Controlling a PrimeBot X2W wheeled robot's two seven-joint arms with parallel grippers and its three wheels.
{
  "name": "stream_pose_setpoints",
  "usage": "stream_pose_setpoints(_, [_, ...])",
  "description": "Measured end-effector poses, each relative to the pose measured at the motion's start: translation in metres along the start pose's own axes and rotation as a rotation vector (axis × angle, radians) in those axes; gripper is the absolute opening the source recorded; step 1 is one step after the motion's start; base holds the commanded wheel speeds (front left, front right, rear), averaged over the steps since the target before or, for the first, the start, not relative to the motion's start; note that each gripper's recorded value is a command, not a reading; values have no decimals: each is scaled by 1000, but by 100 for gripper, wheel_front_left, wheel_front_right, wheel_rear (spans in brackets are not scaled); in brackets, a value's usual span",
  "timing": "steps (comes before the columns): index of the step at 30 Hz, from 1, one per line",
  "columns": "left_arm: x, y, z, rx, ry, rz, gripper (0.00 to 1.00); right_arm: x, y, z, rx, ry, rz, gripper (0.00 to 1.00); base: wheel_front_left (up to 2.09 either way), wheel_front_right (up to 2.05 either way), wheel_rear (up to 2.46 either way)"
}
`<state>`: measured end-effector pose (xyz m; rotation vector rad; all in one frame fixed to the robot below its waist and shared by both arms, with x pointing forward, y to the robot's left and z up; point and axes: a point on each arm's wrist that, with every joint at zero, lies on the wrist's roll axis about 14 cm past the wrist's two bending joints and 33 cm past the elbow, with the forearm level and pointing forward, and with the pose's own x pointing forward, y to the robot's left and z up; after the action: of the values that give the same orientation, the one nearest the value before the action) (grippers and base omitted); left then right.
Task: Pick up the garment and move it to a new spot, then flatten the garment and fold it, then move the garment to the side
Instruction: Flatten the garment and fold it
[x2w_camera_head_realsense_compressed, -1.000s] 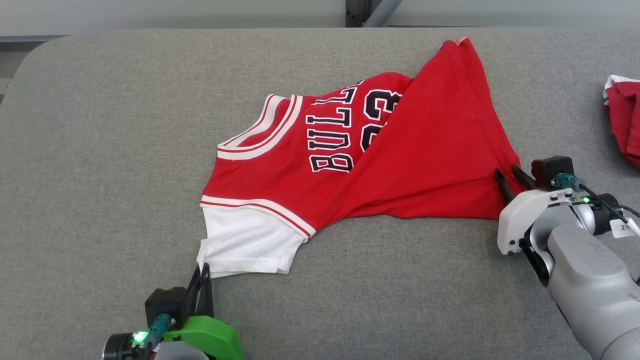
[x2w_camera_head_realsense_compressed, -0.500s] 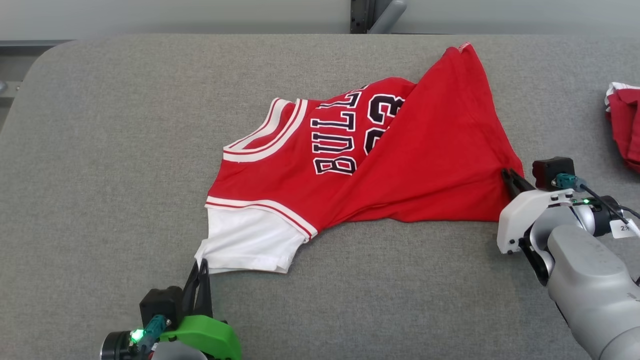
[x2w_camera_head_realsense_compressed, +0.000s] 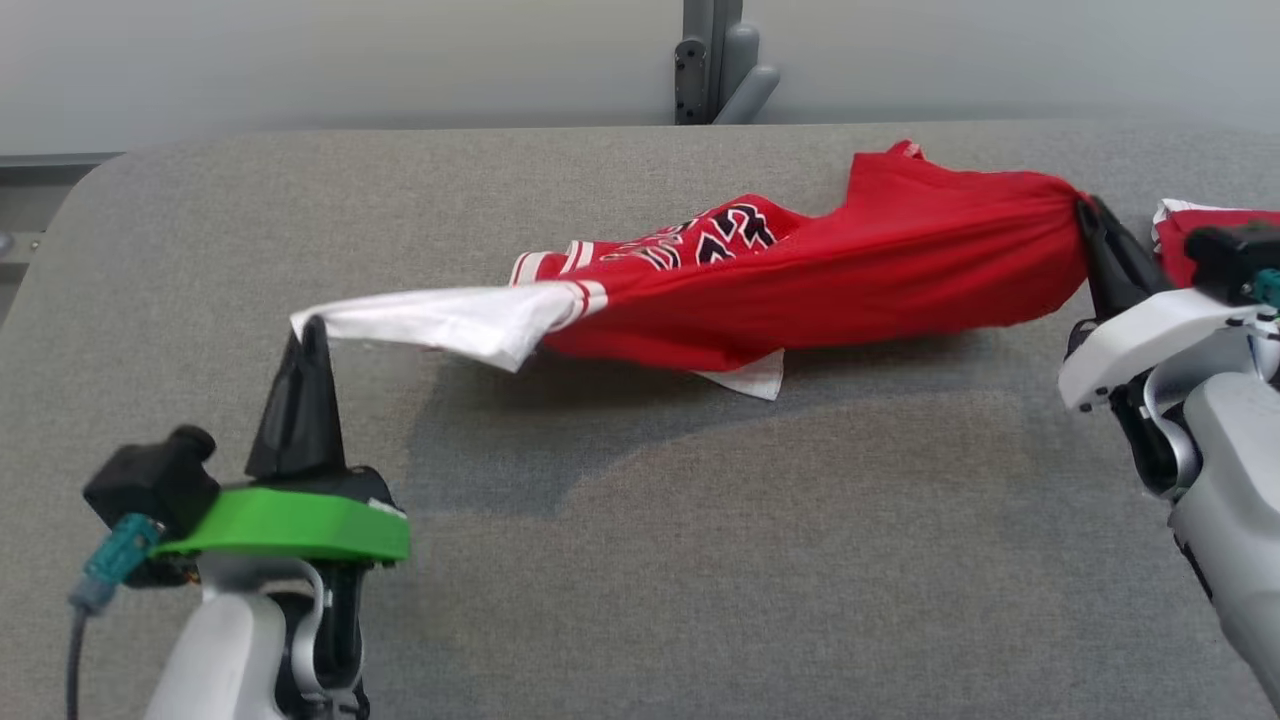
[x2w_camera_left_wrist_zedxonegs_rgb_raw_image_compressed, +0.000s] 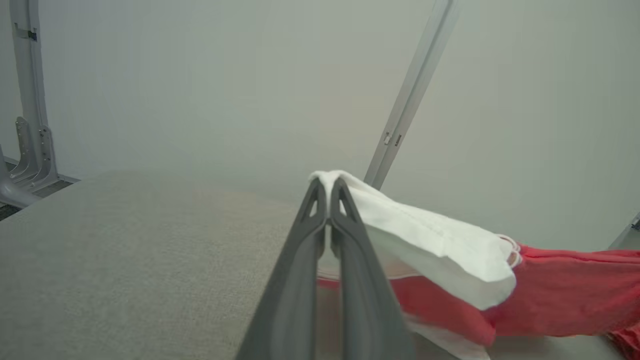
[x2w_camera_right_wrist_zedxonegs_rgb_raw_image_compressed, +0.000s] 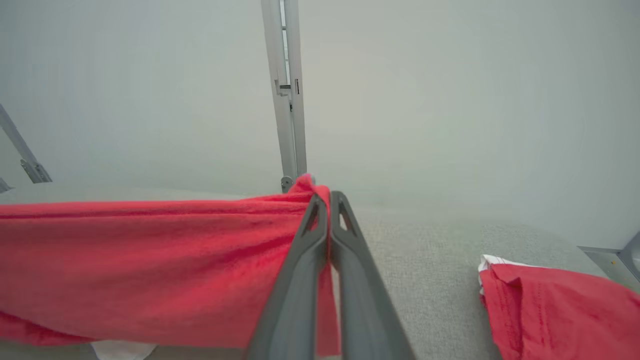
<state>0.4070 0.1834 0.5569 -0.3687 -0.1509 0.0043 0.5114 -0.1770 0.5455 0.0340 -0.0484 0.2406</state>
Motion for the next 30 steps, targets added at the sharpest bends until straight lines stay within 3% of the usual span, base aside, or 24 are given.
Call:
stream_pose_setpoints(6, [34,-38,84,-9,-155,-161,0,-4,-11,90,-19,-191,14,0,0,0,0])
stream_pose_setpoints(12, [53,-84,171,104,-326,-311,0,-15,-17,175,-107,-308,26,0,0,0,0])
stream_pose_setpoints(18, [64,-111,215,217,-409,-389,0,-18,-16,234,-178,-393,39,0,0,0,0])
stream_pose_setpoints(24, [76,-135,254,278,-483,-447,0,-15,-22,264,-200,-417,32,0,0,0,0])
stream_pose_setpoints(30, [119,-140,233,332,-326,-452,0,14,-23,250,-156,-340,35,0,0,0,0])
